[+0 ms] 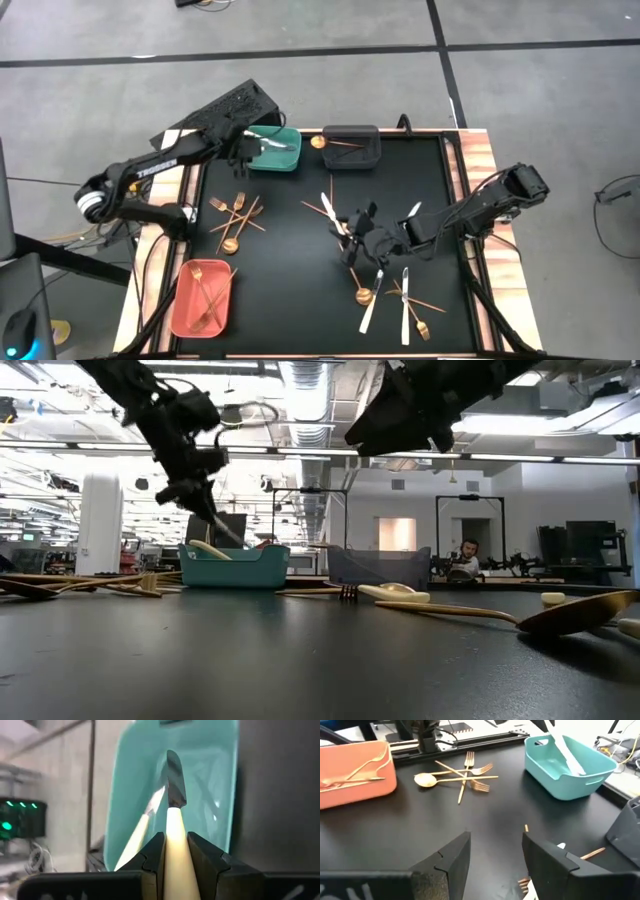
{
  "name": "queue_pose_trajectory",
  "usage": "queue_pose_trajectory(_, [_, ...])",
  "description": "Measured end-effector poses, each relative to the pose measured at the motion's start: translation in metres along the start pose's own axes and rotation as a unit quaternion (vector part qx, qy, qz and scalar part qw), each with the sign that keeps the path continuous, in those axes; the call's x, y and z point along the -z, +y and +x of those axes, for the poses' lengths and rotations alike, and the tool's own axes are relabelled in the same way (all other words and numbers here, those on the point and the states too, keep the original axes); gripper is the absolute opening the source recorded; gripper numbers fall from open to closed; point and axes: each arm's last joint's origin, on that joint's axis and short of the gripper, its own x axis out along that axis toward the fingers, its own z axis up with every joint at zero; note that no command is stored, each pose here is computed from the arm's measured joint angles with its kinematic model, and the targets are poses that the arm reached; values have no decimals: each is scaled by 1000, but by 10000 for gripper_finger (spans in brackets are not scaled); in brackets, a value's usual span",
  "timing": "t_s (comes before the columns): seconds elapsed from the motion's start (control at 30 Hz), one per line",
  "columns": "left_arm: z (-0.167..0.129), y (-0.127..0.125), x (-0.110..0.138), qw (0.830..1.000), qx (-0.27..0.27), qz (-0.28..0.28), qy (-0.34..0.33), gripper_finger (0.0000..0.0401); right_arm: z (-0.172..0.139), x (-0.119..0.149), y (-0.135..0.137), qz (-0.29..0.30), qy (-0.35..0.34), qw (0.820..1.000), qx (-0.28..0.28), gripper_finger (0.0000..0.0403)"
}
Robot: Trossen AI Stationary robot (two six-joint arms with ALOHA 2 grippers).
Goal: Sort silverware by color (type)
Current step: Put the silver knife into the light blue bin, then put the gold spoon into the black bin
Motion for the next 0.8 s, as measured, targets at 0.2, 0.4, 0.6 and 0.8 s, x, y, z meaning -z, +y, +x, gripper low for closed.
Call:
queue_pose_trajectory(0.2, [25, 8, 0, 994, -59, -87, 43, 83, 0, 5, -2, -11, 21, 1000, 8, 205])
queue_pose_trajectory(0.4, [31, 8, 1, 991, -53, -108, 58, 150, -11, -3, -21, -36, 53, 997, 33, 205])
queue_pose_trajectory(0.6, [21, 5, 0, 981, -53, -180, 57, 202, -20, -8, -48, -38, 109, 992, 50, 205])
queue_pose_trajectory(0.8, [-9, -13, -13, 979, -18, -203, 18, 195, -20, 5, -71, -35, 212, 973, 81, 205])
